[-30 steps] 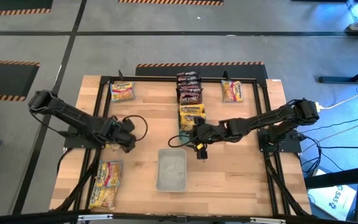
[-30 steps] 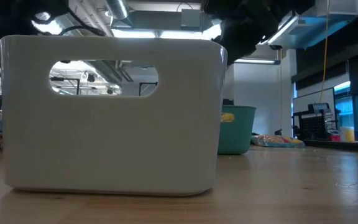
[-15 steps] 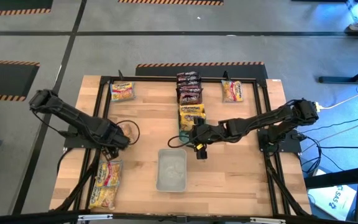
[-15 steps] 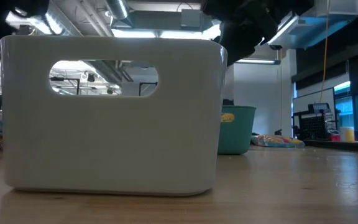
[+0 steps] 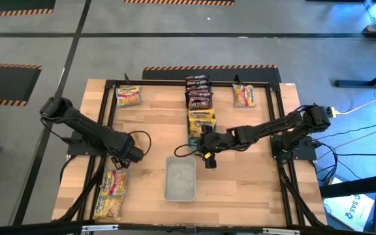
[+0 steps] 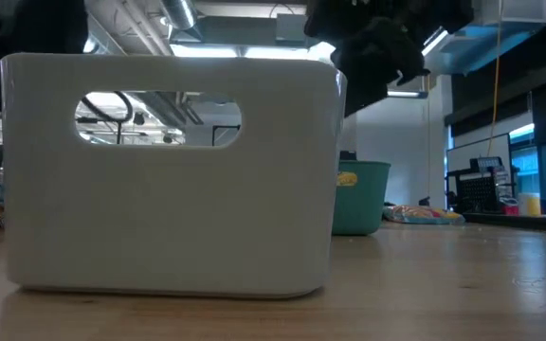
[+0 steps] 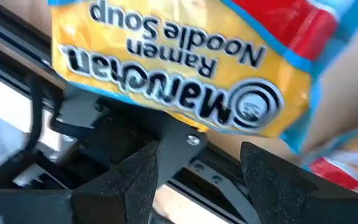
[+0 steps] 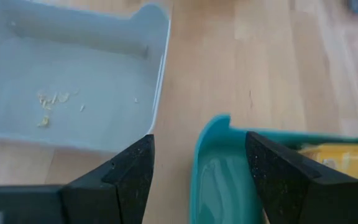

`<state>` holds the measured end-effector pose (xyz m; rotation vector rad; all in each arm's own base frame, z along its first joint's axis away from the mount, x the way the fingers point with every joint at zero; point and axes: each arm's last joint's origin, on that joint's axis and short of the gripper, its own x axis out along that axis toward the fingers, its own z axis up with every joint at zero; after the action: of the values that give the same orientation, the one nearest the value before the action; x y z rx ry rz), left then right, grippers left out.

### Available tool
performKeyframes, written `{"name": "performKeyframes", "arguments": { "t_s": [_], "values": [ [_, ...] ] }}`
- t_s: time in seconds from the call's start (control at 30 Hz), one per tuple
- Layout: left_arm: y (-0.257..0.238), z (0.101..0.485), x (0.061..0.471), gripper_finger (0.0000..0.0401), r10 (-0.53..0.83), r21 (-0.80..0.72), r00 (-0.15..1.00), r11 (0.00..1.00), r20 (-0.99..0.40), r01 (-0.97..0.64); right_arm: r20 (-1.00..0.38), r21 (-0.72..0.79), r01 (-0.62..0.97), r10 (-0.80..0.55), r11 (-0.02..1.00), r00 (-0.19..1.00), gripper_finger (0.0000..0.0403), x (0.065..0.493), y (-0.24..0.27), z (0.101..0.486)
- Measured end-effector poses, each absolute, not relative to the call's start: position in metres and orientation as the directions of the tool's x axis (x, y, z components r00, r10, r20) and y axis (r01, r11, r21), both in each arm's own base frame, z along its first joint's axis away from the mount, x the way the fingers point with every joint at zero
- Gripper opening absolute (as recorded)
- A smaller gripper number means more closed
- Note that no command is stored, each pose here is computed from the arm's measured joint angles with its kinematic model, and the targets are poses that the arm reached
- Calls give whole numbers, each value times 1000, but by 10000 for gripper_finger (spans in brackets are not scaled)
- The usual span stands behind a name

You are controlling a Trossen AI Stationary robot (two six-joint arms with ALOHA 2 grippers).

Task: Sort Maruchan noodles
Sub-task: Put the yellow noodle pack into the green bin

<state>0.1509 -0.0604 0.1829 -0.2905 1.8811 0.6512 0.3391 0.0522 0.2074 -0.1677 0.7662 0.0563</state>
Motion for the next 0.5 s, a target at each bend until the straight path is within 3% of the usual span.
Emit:
{"name": "performKeyframes", "arguments": {
  "t_s": [0.17,0.37,0.5],
  "values": [
    [-63,175,163,218,184,353,-384,829,-905,-434,-699,-124,-117,-3,985,716,237,340,53,205],
    [-60,178,186,218,339,362,-136,807,-931,-466,-702,-125,-117,-4,985,712,237,341,53,203],
    [-51,176,201,218,351,321,-20,830,-936,-457,-694,-124,-116,-3,985,720,237,341,53,204]
  ]
}}
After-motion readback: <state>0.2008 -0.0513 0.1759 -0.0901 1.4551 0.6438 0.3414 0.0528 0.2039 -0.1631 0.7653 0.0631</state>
